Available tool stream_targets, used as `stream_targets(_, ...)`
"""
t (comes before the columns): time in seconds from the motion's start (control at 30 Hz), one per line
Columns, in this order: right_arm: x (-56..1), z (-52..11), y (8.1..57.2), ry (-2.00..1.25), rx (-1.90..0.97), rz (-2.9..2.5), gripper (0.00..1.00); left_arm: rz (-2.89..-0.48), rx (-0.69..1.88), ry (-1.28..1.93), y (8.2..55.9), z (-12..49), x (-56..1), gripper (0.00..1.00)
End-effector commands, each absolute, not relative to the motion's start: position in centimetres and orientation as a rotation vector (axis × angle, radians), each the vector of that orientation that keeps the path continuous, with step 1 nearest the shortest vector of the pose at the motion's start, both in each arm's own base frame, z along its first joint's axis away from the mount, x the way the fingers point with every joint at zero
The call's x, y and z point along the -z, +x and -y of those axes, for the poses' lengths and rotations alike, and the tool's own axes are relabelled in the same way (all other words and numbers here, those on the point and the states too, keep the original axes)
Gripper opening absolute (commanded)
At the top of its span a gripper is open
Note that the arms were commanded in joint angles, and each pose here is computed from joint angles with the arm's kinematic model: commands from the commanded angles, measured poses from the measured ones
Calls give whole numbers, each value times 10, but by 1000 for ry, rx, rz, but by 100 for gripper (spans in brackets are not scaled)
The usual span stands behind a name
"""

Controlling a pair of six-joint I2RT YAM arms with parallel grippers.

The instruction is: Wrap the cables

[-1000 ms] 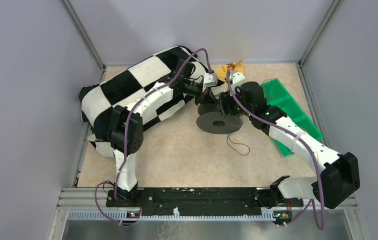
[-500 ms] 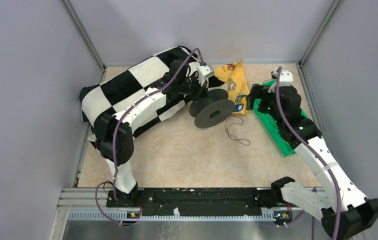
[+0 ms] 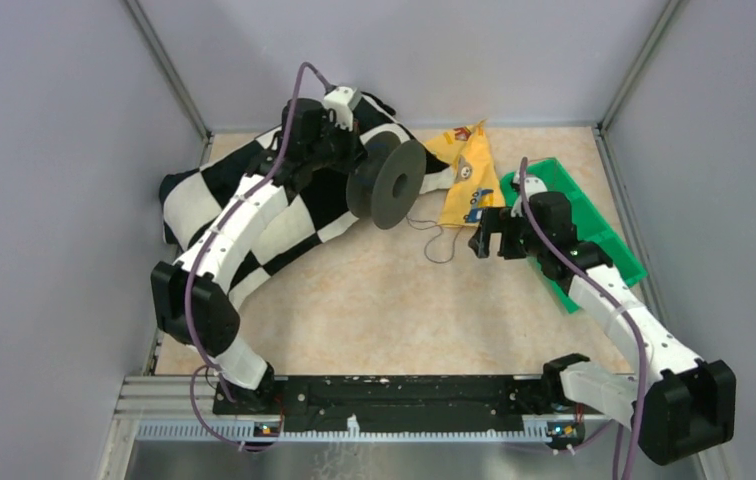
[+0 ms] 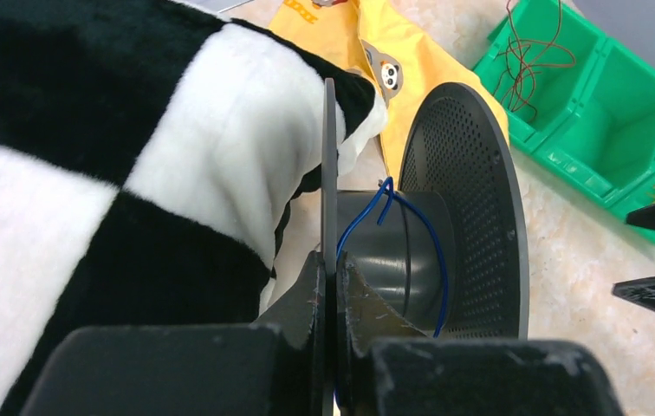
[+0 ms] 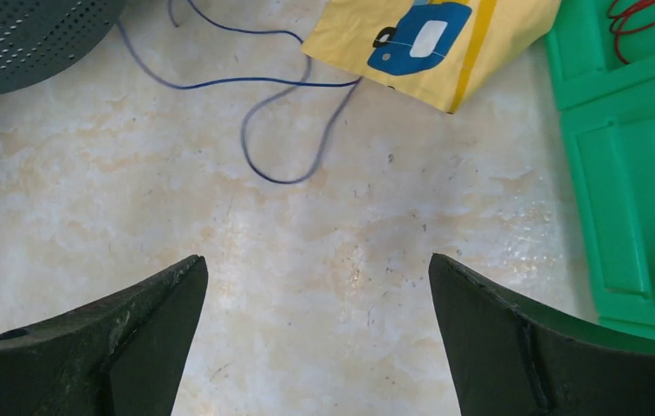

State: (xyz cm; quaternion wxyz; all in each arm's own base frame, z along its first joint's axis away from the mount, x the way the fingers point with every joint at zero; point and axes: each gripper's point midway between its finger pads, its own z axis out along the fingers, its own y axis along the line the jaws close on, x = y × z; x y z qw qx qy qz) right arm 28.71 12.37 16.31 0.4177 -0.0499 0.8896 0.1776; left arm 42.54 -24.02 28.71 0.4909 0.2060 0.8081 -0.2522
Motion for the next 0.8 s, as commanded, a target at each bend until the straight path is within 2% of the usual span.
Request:
stream_targets(0.0, -189, -144, 312, -101, -554, -2121, 98, -1846, 716, 426, 412, 239, -336, 0)
stream_targets(0.27, -167, -195, 323, -626, -355, -1999, 92, -1836, 722, 400, 399, 232, -365, 0)
stream_targets(0.5, -178, -232, 321, -743, -478, -1640, 88, -1802, 688, 356, 391, 216, -402, 0)
stream_targets(0.77, -164, -270, 321, -802, -596, -1600, 88, -1773, 724, 325, 385, 214, -422, 0)
